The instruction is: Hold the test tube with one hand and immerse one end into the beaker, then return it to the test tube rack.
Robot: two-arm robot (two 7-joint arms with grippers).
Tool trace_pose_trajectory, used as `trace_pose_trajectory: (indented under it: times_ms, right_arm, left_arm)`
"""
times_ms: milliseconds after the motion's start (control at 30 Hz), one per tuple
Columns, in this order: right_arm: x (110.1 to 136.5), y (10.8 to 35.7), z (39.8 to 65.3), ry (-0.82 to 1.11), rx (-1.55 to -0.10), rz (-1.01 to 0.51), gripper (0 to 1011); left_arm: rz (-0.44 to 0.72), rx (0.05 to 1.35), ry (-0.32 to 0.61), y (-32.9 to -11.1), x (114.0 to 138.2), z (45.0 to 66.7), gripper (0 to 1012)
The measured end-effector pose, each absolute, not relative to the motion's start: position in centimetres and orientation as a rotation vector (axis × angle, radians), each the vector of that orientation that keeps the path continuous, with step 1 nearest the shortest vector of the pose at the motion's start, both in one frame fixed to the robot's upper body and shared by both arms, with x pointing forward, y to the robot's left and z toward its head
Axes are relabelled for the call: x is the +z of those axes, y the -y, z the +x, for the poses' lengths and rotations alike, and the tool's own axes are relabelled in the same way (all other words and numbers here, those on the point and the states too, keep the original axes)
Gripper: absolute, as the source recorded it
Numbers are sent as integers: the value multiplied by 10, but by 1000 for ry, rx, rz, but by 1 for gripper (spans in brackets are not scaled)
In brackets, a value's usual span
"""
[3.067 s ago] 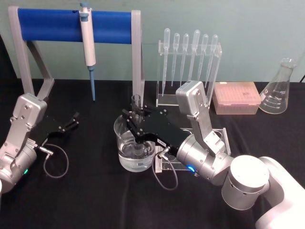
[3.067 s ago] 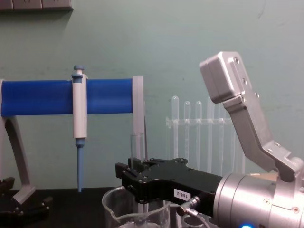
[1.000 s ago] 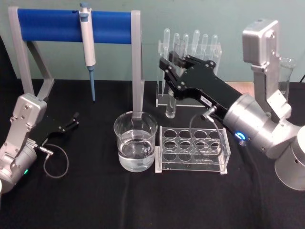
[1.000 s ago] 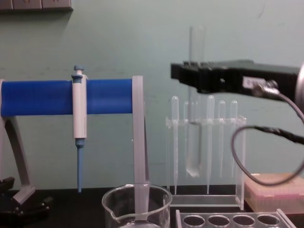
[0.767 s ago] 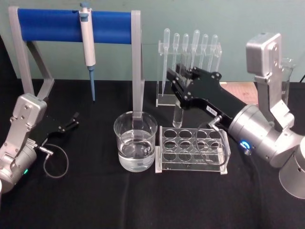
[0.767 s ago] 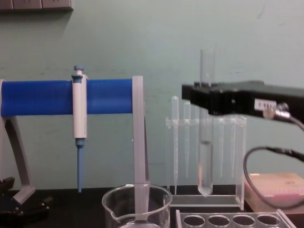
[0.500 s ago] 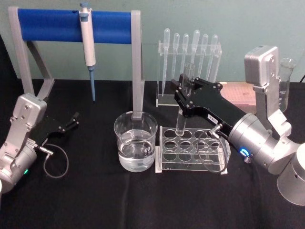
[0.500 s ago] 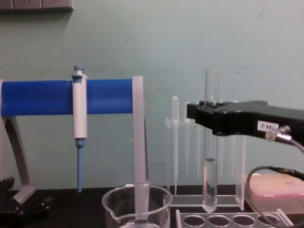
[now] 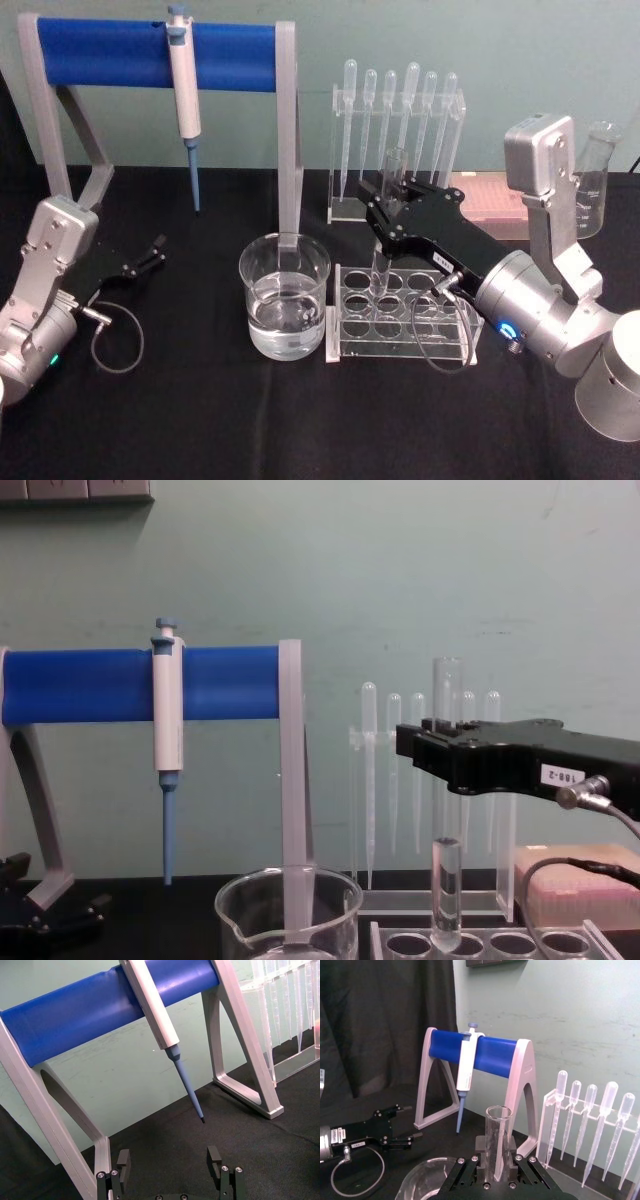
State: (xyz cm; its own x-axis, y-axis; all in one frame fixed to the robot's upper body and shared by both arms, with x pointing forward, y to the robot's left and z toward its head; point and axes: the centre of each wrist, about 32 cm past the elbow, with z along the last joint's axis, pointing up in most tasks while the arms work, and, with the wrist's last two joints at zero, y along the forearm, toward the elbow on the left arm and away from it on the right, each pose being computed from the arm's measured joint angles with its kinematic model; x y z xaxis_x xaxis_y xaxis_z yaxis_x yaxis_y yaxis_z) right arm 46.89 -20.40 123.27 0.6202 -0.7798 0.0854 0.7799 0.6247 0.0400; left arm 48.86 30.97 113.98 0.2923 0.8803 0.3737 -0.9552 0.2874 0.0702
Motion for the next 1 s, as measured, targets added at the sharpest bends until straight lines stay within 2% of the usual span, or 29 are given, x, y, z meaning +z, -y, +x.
trace_pose_trajectory:
  times_ms: [1000]
  right_arm:
    - [1208, 212, 472, 60, -926, -48, 228]
  left_arm:
    - [304, 1248, 285, -310, 1140, 489, 1000]
